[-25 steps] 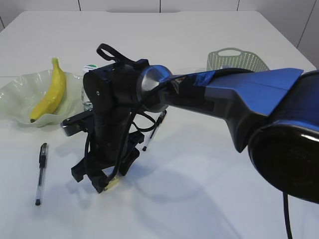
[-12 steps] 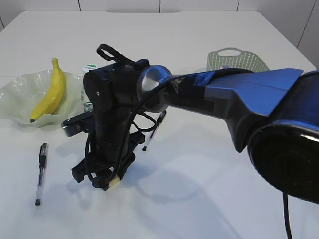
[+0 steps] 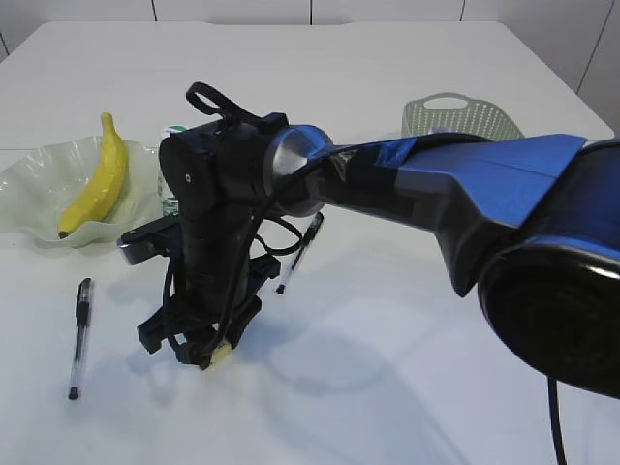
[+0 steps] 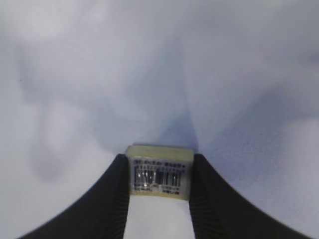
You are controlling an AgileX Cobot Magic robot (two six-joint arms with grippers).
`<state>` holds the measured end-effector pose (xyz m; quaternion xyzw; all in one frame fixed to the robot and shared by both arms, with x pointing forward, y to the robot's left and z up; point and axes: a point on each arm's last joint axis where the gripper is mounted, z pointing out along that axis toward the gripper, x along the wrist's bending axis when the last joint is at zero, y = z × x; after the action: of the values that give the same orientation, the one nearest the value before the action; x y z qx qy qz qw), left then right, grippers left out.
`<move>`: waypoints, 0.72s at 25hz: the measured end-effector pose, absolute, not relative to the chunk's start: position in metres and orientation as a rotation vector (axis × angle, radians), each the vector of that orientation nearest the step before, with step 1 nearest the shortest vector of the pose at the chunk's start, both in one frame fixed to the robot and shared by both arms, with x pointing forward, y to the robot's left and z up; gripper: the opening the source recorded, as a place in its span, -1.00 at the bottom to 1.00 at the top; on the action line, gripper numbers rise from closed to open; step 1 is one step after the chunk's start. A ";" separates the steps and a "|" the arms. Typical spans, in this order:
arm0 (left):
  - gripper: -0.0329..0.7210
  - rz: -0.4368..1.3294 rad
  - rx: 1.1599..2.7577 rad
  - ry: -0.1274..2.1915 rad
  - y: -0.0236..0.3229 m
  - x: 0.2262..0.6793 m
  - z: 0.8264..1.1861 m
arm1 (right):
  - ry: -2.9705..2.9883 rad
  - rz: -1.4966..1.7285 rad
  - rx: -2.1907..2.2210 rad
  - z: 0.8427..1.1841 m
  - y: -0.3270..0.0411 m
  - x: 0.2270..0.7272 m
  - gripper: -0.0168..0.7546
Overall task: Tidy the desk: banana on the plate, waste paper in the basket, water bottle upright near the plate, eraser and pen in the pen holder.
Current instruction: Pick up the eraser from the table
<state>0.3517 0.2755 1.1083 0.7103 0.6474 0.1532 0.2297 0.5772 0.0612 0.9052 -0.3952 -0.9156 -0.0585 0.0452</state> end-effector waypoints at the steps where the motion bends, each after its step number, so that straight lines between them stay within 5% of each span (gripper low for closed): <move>1: 0.57 0.424 1.955 1.782 0.276 0.352 1.108 | -2.797 -0.181 -1.205 0.907 0.062 0.578 -0.28; 18: 0.57 0.426 1.956 1.782 0.276 0.352 1.108 | -2.852 -0.322 -1.223 0.943 0.064 0.591 -0.28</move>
<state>0.3518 0.2758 1.1083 0.7105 0.6473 0.1548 0.2286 0.5911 0.0641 0.9435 -0.3922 -0.9140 -0.1031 0.0110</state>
